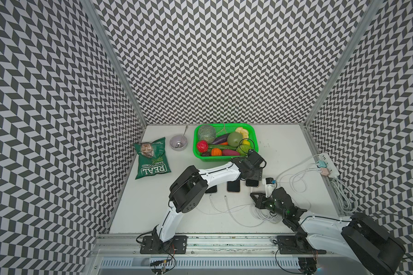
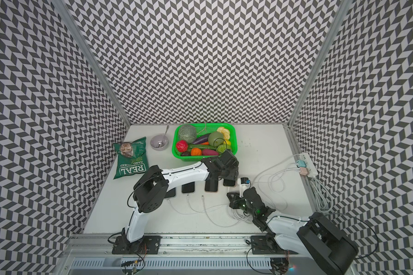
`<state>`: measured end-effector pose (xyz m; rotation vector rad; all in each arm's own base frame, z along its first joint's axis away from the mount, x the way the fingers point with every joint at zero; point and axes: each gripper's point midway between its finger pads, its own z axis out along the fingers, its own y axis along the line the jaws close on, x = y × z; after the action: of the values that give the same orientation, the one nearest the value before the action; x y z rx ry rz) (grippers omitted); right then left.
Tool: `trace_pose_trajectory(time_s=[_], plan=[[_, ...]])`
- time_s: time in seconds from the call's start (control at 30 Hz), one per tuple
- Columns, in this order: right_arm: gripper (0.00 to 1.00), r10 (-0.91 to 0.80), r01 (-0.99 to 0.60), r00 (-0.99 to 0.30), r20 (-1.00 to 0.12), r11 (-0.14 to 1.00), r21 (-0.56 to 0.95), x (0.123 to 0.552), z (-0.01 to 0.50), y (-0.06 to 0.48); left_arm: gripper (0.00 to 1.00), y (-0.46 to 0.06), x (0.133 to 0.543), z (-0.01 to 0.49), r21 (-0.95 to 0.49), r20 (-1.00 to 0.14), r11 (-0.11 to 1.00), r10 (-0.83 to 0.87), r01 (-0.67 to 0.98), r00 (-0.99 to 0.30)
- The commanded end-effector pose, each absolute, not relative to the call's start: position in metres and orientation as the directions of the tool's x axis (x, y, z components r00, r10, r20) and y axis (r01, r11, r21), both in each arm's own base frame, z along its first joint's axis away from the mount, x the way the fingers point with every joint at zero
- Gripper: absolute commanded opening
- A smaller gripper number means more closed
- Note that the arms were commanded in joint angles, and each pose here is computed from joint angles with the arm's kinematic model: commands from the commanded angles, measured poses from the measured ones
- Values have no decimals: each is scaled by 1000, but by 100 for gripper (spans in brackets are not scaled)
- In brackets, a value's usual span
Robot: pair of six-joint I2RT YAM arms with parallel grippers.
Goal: Unplug the charging cable from the phone
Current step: Remove the charging cable from the phone.
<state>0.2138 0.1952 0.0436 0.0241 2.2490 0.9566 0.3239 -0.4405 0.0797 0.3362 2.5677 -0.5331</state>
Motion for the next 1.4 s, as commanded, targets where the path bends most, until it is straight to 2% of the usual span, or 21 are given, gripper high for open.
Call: trace_pose_trajectory(time_s=[0.0,0.87,1.37], plan=[[0,257,-267,-760,-597,713,648,210,46,196,0,-448,335,128,-380,-585,860,63,342,-808],[0,230,-289,-781,-580,691,663,195,40,197,0,-448,350,128,-384,-588,865,41,324,-808],[43,245,-293,-762,-600,696,656,200,52,195,0,-444,350,126,-366,-592,872,50,324,-804]])
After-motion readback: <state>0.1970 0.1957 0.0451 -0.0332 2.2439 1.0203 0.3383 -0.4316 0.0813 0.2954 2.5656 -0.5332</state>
